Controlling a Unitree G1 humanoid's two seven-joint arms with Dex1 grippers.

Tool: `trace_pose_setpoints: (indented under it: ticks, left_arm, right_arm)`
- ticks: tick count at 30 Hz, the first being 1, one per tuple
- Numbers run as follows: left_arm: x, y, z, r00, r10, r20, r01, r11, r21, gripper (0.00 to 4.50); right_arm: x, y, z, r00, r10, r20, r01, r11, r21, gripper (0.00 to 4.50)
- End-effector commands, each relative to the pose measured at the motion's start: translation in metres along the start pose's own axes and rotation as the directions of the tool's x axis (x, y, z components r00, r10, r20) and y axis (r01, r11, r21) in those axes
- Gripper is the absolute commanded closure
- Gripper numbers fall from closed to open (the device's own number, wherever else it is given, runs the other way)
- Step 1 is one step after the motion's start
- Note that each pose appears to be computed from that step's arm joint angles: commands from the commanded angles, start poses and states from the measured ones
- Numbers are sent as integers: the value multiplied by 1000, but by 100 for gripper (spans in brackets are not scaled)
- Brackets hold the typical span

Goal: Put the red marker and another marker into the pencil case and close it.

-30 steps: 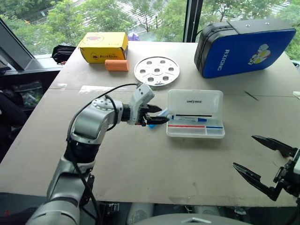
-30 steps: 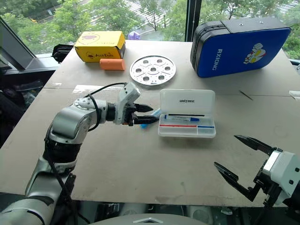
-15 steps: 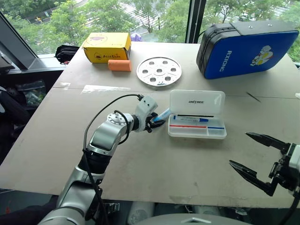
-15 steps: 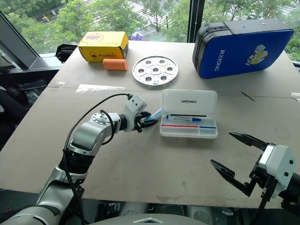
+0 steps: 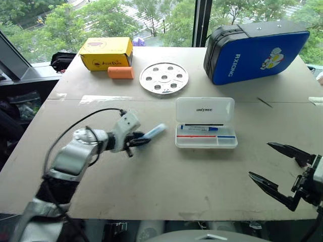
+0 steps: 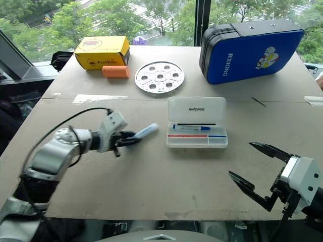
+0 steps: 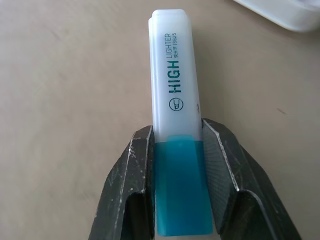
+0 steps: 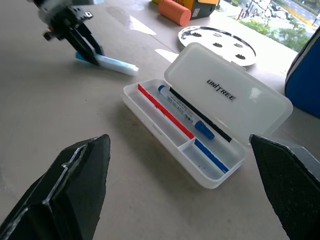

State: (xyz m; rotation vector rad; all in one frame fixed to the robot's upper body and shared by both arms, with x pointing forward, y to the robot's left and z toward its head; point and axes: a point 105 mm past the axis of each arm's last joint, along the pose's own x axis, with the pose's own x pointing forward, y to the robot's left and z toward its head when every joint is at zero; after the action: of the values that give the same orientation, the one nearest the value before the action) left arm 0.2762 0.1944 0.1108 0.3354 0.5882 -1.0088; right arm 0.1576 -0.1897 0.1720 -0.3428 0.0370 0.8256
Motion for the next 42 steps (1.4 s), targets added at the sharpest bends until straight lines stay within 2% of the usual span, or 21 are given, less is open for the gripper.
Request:
trace_pose_setpoints:
  ticks: [1,7,11,16,25,35,37,38,40,41,42]
  left_arm:
    - [-8,-39,53,960,-251,126,229,960,163,376]
    - [32,-49,97,933,-340,118,286,900,329,376]
    - [59,-43,109,942,-330,58,289,887,360,376]
    - [90,-43,118,948,-316,-22,298,866,402,376]
    - [113,-50,119,942,-327,-80,328,837,439,376]
    - [126,-59,126,927,-368,-77,361,816,452,376]
    - [129,-60,126,926,-368,-88,365,807,465,272]
    - [130,-59,125,927,-364,-90,361,804,472,248]
    - [130,-59,126,927,-365,-90,362,801,476,166]
    - [128,-59,128,927,-368,-78,359,804,475,101]
    - [126,-60,130,925,-373,-71,360,804,473,73]
  right_arm:
    - [-1,2,5,998,51,27,-50,998,-25,0]
    - [-4,6,5,995,93,21,-92,995,-24,0]
    - [-5,10,6,993,117,14,-117,993,-28,0]
    - [-9,13,7,995,101,3,-101,994,-31,0]
    - [-6,19,9,998,68,6,-68,997,-20,0]
    - [-7,23,10,999,31,-3,-31,999,-11,0]
    - [-8,23,11,1000,26,-5,-26,1000,-12,0]
    - [-8,23,11,1000,22,-6,-23,1000,-12,0]
    - [-10,23,11,1000,16,-9,-16,1000,-12,0]
    - [-11,23,10,1000,10,-13,-10,1000,-11,0]
    - [-12,22,9,1000,3,-19,-3,1000,-8,0]
